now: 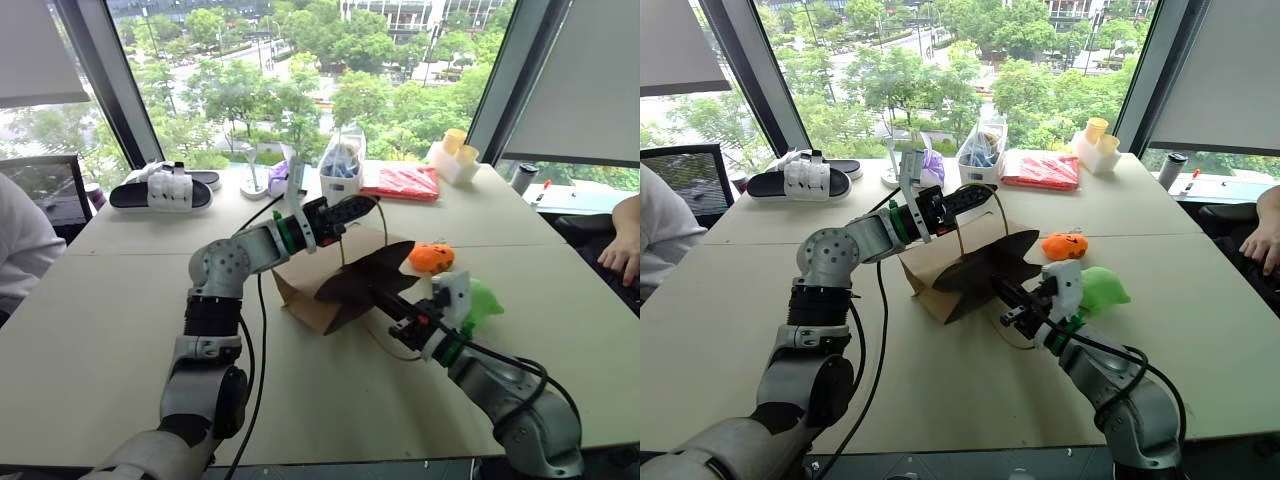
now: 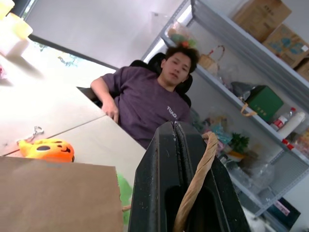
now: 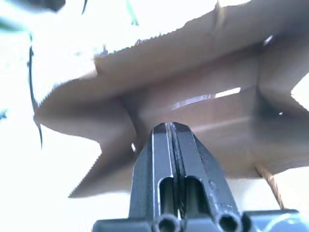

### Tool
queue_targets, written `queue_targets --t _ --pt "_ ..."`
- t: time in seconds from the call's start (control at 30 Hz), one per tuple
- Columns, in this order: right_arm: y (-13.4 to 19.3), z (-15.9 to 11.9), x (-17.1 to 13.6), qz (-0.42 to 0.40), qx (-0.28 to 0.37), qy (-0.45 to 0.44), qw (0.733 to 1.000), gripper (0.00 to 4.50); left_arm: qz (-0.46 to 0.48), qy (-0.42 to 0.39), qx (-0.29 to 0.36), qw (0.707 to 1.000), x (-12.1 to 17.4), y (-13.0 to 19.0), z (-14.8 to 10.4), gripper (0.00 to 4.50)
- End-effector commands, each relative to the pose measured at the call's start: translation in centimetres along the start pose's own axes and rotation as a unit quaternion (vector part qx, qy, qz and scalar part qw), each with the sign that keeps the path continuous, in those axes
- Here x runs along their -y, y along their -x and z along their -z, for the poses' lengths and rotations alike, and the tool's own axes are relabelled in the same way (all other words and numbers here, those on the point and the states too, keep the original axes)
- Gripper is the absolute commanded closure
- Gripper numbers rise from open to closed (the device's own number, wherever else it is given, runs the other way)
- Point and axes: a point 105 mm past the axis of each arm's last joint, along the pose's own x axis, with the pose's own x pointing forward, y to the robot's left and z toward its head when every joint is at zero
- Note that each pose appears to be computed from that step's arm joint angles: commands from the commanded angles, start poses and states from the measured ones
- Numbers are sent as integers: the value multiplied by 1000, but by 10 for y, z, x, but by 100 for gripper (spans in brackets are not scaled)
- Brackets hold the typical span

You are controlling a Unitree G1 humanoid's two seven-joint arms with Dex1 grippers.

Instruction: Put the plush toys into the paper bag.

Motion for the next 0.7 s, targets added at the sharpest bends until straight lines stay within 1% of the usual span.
queue_targets --t 0.03,0.13,0.17,0.2,0.27,0.3,0.37,0.4,0.43,0.47,0.5,0.57,0.63,0.7 --pt "22 -38 11 27 93 -60 993 450 1 -13 6 1000 0 0 2 448" --pt "37 -52 32 76 126 -71 987 450 -3 -12 6 1000 -4 0 4 448" --pt "44 -57 45 108 136 -65 983 397 -4 -12 4 1000 -4 0 5 450" --pt "48 -60 54 130 143 -62 979 365 -4 -12 4 1000 -5 0 5 450" --pt "57 -65 72 181 145 -41 972 272 -4 -14 -1 1000 -5 0 7 450" --pt "60 -63 82 209 129 -21 969 209 -2 -15 -4 1000 -5 -1 8 450" --pt "68 -54 110 292 74 27 953 136 2 -18 -8 1000 -4 -1 10 450" --pt "70 -50 120 320 47 54 945 76 3 -20 -9 1000 -3 -1 11 450" --pt "72 -46 126 336 20 74 939 30 3 -20 -9 1000 -3 -1 11 450" --pt "73 -42 131 346 -1 87 934 6 3 -21 -10 1000 -3 -1 11 450" --pt "75 -36 135 356 -28 104 928 6 3 -22 -10 1000 -3 0 12 450" --pt "70 -29 133 341 -59 128 929 6 2 -23 -10 1000 -3 1 12 450" --pt "61 -22 130 326 -73 121 935 6 1 -25 -10 1000 -3 2 12 450" --pt "53 -15 134 330 -81 104 935 6 0 -25 -9 1000 -3 2 13 450"
